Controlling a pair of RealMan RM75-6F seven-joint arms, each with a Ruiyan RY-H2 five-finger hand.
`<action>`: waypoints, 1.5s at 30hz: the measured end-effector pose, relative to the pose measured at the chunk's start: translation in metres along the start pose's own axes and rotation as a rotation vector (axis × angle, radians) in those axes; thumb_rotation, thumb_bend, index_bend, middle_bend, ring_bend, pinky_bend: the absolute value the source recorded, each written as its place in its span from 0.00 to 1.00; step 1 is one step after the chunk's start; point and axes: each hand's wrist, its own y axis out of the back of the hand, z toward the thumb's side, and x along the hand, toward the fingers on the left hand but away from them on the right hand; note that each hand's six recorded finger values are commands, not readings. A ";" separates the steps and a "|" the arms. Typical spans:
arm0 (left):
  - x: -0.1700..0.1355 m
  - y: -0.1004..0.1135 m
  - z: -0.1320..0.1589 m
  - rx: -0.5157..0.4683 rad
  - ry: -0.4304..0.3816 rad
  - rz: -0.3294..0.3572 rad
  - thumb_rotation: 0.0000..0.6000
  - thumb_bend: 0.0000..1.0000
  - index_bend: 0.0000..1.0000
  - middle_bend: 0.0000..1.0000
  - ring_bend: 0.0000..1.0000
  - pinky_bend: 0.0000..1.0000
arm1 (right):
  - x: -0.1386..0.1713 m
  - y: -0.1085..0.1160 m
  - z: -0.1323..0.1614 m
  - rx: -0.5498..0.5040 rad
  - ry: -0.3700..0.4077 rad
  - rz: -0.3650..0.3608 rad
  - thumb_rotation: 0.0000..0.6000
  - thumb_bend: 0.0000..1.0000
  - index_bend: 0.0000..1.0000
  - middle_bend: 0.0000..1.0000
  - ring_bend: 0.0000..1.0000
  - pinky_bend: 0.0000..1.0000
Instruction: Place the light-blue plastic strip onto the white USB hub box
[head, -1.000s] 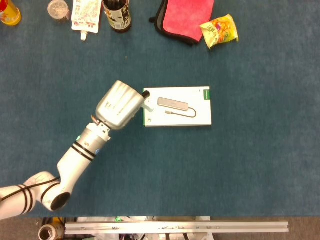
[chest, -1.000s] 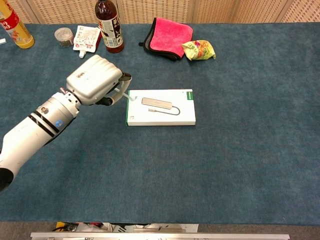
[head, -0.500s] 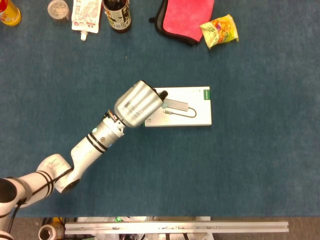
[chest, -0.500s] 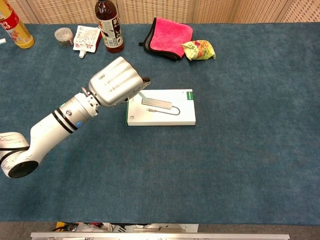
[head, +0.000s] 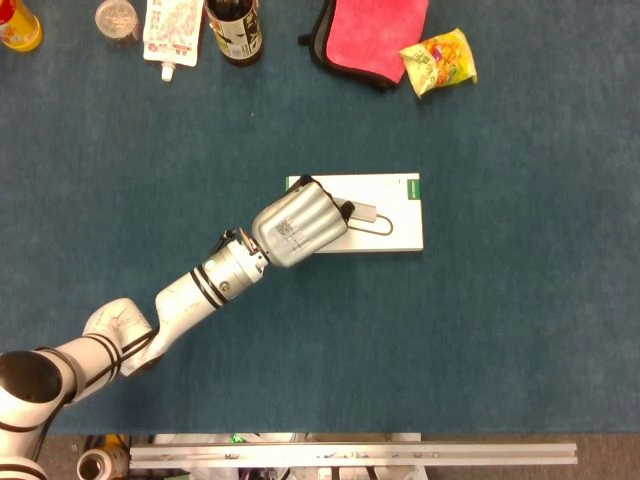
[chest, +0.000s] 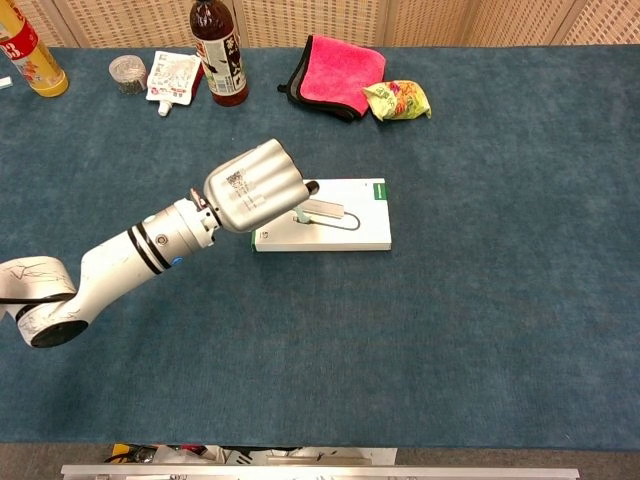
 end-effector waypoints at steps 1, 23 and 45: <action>0.000 0.000 0.000 0.009 -0.003 -0.001 1.00 0.44 0.61 0.87 0.93 1.00 | 0.000 0.000 0.000 -0.001 0.000 0.000 0.66 0.47 0.34 0.44 0.30 0.26; -0.006 -0.012 -0.001 0.096 0.025 -0.035 1.00 0.44 0.56 0.87 0.93 1.00 | 0.003 0.002 -0.005 0.004 -0.013 -0.011 0.66 0.47 0.34 0.44 0.30 0.26; -0.015 -0.002 0.007 0.099 0.040 -0.062 1.00 0.44 0.42 0.87 0.93 1.00 | 0.006 0.004 -0.007 -0.002 -0.016 -0.029 0.66 0.47 0.34 0.44 0.30 0.26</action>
